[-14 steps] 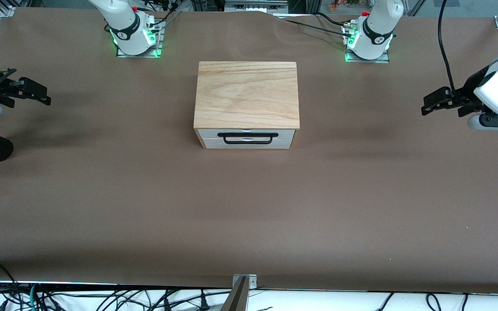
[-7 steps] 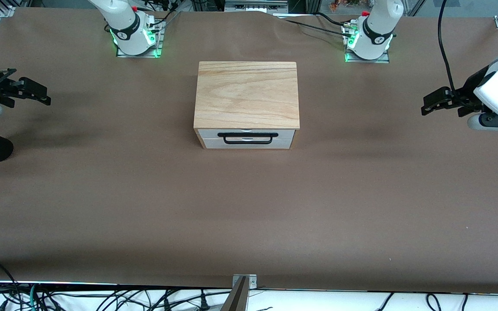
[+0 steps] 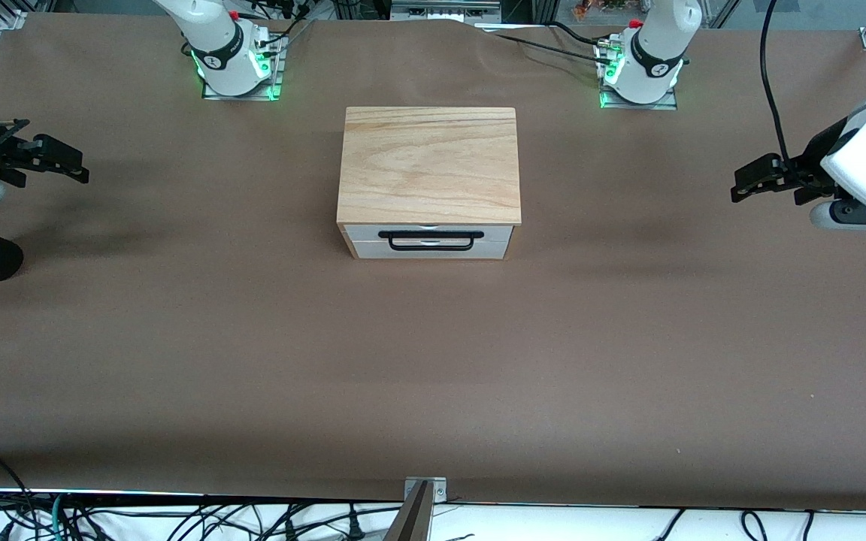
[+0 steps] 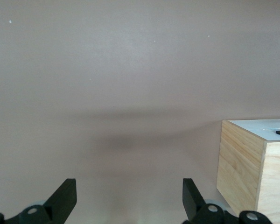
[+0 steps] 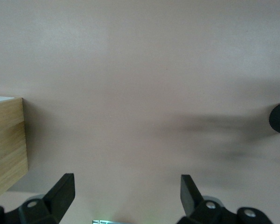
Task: Pull top drawer with both arms simultaneously
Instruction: 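Move both grippers inward toward the black drawer handle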
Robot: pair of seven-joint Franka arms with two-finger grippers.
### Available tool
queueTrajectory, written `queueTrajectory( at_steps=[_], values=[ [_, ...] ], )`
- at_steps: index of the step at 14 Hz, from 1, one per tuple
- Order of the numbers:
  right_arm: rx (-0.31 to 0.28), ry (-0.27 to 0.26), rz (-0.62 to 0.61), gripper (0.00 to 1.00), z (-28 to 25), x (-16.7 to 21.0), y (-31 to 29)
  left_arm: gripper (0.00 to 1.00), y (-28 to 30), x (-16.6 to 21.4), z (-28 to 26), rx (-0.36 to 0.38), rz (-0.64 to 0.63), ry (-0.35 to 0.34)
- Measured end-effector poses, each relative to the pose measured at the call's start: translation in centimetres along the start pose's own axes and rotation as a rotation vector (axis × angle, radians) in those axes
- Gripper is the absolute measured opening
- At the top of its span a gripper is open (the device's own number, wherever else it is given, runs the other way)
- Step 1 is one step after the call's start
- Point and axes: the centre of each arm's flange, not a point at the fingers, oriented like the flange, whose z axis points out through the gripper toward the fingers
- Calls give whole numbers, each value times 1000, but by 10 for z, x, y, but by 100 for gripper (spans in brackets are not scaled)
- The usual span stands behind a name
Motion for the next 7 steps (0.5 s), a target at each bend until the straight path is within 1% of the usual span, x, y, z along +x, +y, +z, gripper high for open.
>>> queueTrajectory(
  at_steps=[2, 4, 7],
  values=[
    [0, -5, -6, 100, 1, 1, -3, 100, 4, 4, 6, -28, 3, -14],
    [3, -25, -22, 100, 9, 5, -12, 100, 11, 10, 20, -63, 10, -41],
    [20, -62, -33, 100, 26, 13, -20, 100, 30, 25, 54, -123, 30, -110]
  ],
)
